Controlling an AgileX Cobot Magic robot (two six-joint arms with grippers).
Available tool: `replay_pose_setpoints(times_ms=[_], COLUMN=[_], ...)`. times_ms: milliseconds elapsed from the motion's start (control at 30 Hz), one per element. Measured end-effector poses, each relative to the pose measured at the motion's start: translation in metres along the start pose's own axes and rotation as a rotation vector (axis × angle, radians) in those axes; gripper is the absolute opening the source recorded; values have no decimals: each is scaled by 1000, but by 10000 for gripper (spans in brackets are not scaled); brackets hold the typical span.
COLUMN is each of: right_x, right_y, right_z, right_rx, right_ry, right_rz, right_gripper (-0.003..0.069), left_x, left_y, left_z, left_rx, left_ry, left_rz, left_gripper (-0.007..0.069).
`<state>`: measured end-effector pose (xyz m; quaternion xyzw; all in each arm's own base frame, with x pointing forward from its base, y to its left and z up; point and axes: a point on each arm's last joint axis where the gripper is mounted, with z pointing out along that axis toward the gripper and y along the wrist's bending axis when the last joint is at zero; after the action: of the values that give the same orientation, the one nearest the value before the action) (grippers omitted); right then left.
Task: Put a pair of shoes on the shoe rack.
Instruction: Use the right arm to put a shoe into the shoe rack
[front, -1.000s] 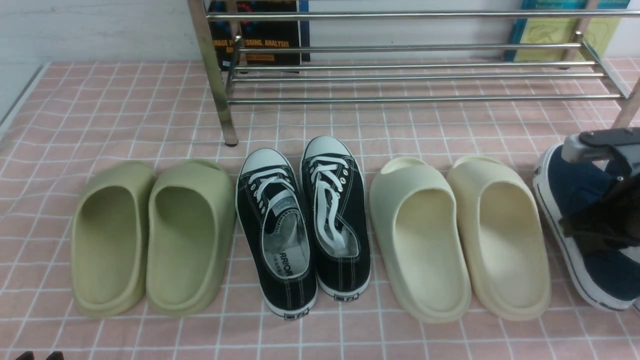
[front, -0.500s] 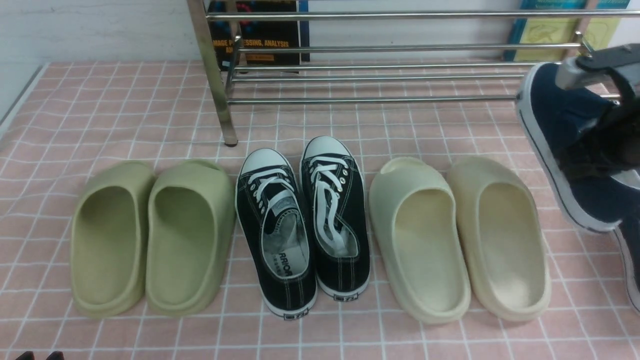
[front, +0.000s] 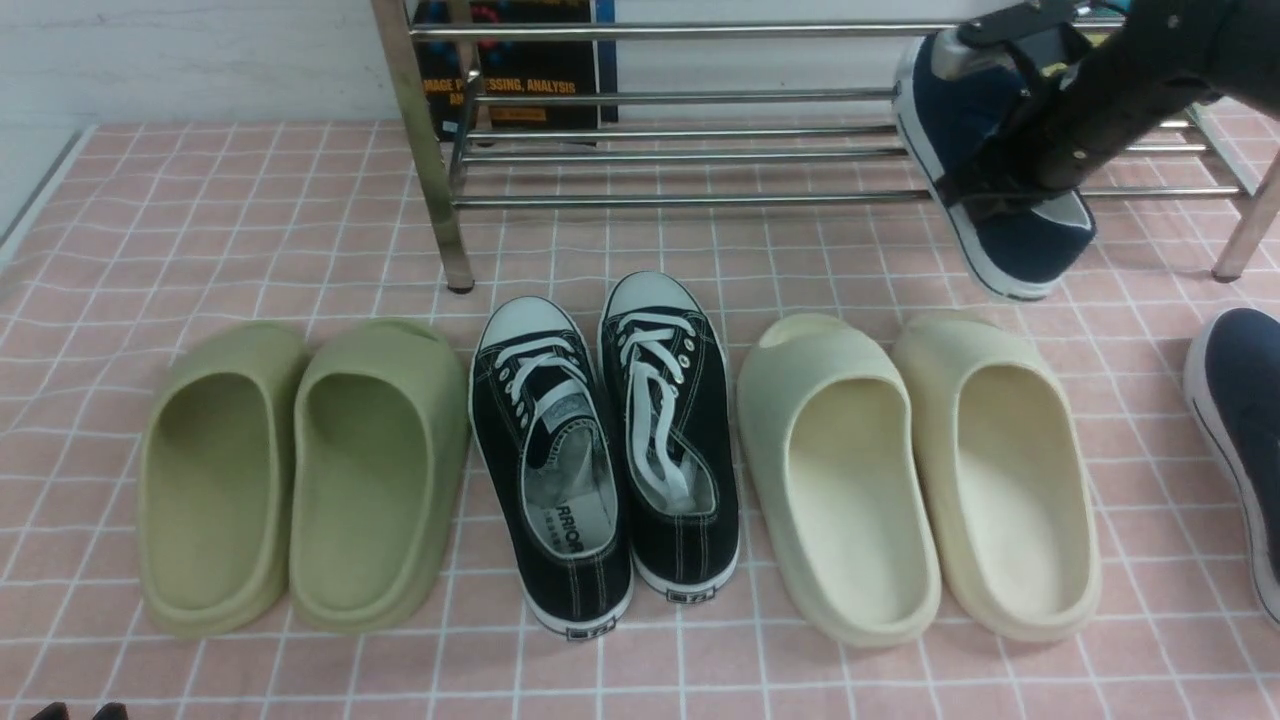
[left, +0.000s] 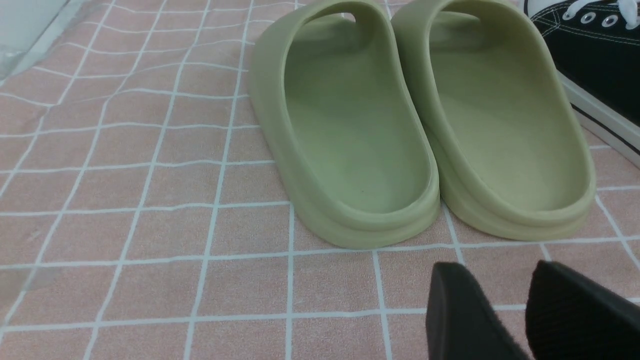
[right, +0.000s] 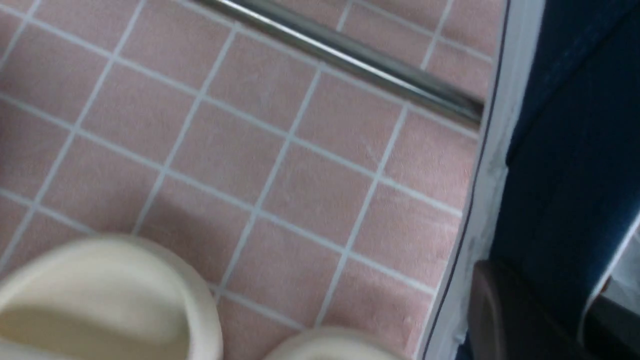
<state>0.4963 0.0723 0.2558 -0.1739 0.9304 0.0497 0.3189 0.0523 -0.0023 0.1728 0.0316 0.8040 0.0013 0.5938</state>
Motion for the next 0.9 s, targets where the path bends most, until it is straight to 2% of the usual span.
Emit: replay_pose_setpoints(times_ms=[300,733,833,867,900], right_x=[-20,-21,-21,-21,-23], right_y=[-1,-2,-2,-2,-3], right_z=[22,23,23,23,21], right_rx=[-37,-6,-5,-4,2], right_ry=[0,8,9,8,4], right_rz=[2,-27,-29,-29,-34], right_gripper=[24,30,50,69,120], left_x=[0,0,0,0,0], left_y=[0,0,0,0,0], left_z=[0,0,0,0,0], left_rx=[0,0,0,0,0], left_ry=[0,0,0,0,0], left_rz=[0,0,0,0,0], left_gripper=[240,240,240,240,240])
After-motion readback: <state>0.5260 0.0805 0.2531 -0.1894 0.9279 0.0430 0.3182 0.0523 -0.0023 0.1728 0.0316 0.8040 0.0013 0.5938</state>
